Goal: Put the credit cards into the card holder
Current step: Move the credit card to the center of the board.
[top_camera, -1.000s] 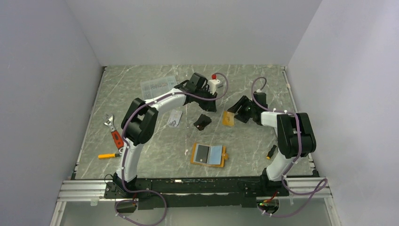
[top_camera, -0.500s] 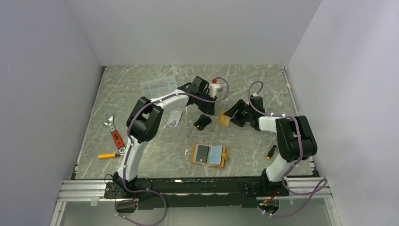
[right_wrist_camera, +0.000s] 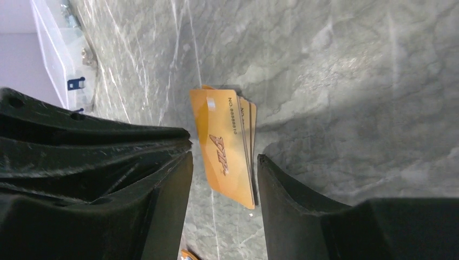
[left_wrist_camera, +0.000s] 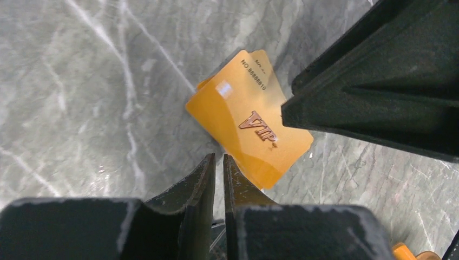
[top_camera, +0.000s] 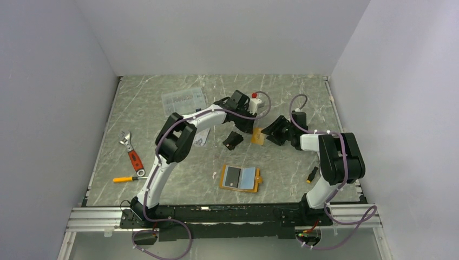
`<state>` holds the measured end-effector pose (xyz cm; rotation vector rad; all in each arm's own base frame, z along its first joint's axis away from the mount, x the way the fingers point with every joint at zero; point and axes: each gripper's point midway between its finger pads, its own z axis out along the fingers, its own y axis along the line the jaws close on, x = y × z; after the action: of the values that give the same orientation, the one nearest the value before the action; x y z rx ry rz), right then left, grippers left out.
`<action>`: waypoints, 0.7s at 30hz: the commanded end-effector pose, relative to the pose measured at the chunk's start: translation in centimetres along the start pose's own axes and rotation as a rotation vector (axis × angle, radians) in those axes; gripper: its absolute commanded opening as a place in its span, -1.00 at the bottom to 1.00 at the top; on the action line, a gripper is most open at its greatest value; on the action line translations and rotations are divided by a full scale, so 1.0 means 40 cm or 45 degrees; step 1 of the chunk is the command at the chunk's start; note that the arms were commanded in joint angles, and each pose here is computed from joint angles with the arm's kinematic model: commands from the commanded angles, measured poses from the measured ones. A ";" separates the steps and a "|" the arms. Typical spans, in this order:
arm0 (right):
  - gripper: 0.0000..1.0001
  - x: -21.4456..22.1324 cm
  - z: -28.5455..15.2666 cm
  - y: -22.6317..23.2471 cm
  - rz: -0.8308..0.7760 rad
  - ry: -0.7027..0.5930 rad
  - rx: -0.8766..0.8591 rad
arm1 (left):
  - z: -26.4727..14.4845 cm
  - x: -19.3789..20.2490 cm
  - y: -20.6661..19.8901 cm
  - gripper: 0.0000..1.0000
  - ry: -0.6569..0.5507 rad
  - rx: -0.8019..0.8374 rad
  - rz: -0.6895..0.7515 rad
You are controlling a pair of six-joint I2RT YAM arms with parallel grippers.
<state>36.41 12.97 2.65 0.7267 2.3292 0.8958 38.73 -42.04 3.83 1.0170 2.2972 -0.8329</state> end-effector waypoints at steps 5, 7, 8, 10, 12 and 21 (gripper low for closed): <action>0.02 -0.017 0.014 -0.144 0.064 0.021 0.232 | 0.023 -0.002 -0.013 -0.67 0.001 0.001 -0.010; 0.02 -0.024 0.029 -0.142 0.057 0.037 0.226 | 0.024 0.003 -0.012 -0.67 0.011 0.002 -0.011; 0.03 -0.027 0.038 -0.139 0.060 0.045 0.217 | 0.025 0.006 -0.013 -0.67 0.015 0.004 -0.011; 0.02 -0.023 0.051 -0.137 0.065 0.065 0.204 | 0.024 0.012 -0.012 -0.68 0.019 0.005 -0.009; 0.02 -0.011 0.058 -0.133 0.069 0.087 0.181 | 0.020 0.013 -0.012 -0.68 0.014 0.002 -0.007; 0.03 0.125 0.052 -0.144 0.093 0.219 0.162 | -0.007 0.031 -0.018 -0.69 0.012 0.005 -0.018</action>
<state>39.48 12.98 2.42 0.6996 2.2833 0.9879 38.02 -42.68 2.86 1.0160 2.2995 -0.8493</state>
